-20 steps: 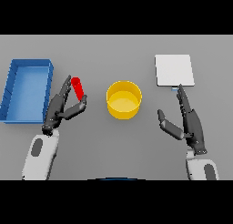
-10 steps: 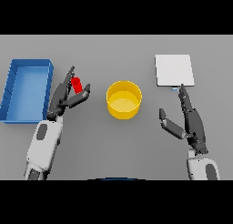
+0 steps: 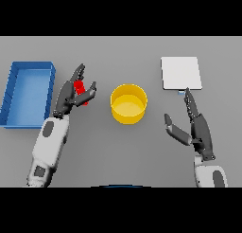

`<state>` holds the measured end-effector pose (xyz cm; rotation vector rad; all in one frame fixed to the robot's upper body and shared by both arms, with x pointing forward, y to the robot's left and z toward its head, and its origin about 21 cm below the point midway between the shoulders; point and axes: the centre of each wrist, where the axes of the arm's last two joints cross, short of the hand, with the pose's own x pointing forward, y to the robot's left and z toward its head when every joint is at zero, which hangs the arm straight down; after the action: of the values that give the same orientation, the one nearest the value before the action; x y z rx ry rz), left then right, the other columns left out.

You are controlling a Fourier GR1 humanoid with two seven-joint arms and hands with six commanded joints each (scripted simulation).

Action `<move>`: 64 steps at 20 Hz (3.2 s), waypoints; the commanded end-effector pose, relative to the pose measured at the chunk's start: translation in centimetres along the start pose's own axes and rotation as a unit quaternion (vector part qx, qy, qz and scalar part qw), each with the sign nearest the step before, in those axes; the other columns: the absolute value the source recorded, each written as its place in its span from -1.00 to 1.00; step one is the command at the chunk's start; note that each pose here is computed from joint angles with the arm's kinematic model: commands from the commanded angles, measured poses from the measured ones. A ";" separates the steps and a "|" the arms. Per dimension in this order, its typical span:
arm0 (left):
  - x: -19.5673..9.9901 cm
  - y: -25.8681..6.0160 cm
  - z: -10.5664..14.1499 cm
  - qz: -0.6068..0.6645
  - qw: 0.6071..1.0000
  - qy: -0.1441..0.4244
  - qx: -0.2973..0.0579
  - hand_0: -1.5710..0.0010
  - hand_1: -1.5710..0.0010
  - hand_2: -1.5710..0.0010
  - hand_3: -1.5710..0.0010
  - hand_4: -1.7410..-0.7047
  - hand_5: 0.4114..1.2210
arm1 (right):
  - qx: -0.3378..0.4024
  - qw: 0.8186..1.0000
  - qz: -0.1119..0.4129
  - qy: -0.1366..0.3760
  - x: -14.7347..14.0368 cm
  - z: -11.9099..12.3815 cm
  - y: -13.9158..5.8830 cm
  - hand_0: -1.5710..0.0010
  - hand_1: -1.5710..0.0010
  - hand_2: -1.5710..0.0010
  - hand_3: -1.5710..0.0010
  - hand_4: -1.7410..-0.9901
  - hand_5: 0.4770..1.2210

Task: Pick up the red beaker and tilt it to pour out 1 green nut into yellow bowl. Pick up the yellow bowl and place it on the metallic measuring scale.

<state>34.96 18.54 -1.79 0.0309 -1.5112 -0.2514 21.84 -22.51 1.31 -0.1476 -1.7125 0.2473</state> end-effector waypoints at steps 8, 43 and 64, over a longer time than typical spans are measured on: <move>0.0 -1.6 -0.6 -0.010 1.000 0.001 0.028 -0.63 -0.64 -0.64 -0.64 -0.43 0.78 | -0.004 1.000 -0.005 0.006 -0.1 -0.5 -0.3 1.00 1.00 1.00 1.00 0.19 -0.45; 12.8 -4.7 -5.0 -0.684 0.687 -0.150 -0.193 -1.00 -1.00 -1.00 -1.00 -0.75 0.96 | 0.001 1.000 0.014 -0.009 0.2 -0.1 0.6 1.00 1.00 1.00 1.00 0.29 -0.41; 15.3 -11.9 -5.9 -0.905 0.278 -0.199 -0.252 -1.00 -1.00 -1.00 -1.00 -0.99 1.00 | -0.019 1.000 0.023 -0.003 0.2 0.0 1.0 1.00 1.00 1.00 1.00 0.54 -0.60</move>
<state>39.70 3.31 10.72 1.3425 -0.9375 -2.7608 21.77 -21.53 1.22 -0.2149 -1.7201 0.2503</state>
